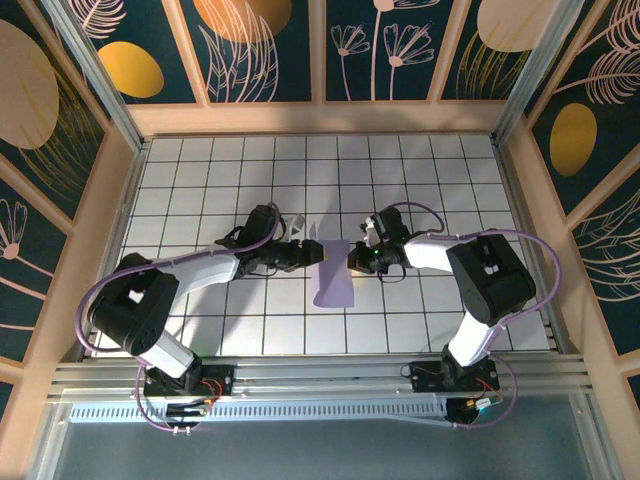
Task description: Fold a paper plane with a square sheet of paper (fold left side to right side)
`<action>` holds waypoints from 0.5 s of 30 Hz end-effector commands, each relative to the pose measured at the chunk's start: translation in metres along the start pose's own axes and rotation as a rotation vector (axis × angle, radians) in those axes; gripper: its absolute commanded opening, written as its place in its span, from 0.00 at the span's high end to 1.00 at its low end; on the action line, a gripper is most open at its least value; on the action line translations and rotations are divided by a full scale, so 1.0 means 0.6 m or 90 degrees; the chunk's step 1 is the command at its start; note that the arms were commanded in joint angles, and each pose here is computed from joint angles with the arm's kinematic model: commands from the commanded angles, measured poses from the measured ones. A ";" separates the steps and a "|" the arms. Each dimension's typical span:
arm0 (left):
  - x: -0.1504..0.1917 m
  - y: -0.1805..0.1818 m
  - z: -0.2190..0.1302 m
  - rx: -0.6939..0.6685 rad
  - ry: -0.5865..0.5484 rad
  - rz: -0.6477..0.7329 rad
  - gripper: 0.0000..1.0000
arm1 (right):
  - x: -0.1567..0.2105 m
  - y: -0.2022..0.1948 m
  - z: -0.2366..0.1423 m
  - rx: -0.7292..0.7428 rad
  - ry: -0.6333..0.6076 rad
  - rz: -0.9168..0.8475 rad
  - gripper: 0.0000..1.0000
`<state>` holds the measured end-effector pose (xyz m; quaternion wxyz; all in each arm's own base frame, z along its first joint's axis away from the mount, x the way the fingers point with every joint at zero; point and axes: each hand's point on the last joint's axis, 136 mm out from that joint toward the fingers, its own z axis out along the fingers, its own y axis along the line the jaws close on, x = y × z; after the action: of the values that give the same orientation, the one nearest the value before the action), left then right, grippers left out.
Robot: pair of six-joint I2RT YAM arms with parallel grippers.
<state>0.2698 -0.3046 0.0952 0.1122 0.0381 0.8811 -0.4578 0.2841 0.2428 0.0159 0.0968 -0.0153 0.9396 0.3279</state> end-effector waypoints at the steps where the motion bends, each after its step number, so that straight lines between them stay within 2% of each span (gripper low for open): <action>1: -0.004 -0.013 0.021 0.020 0.013 0.000 0.41 | 0.030 -0.024 0.011 0.030 0.027 0.008 0.93; 9: -0.002 -0.003 0.044 0.009 0.025 -0.004 0.46 | 0.028 -0.011 0.008 0.004 0.020 0.007 0.93; 12: 0.001 0.001 0.045 0.003 0.026 -0.005 0.52 | 0.025 -0.004 0.005 -0.008 0.015 0.004 0.93; 15: 0.002 0.008 0.046 -0.008 0.025 -0.006 0.64 | 0.021 0.003 0.003 -0.018 0.009 0.001 0.93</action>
<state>0.2700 -0.3197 0.0724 0.0878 0.0393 0.8880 -0.4497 0.2839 0.2463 0.0169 0.1025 -0.0181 0.9337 0.3426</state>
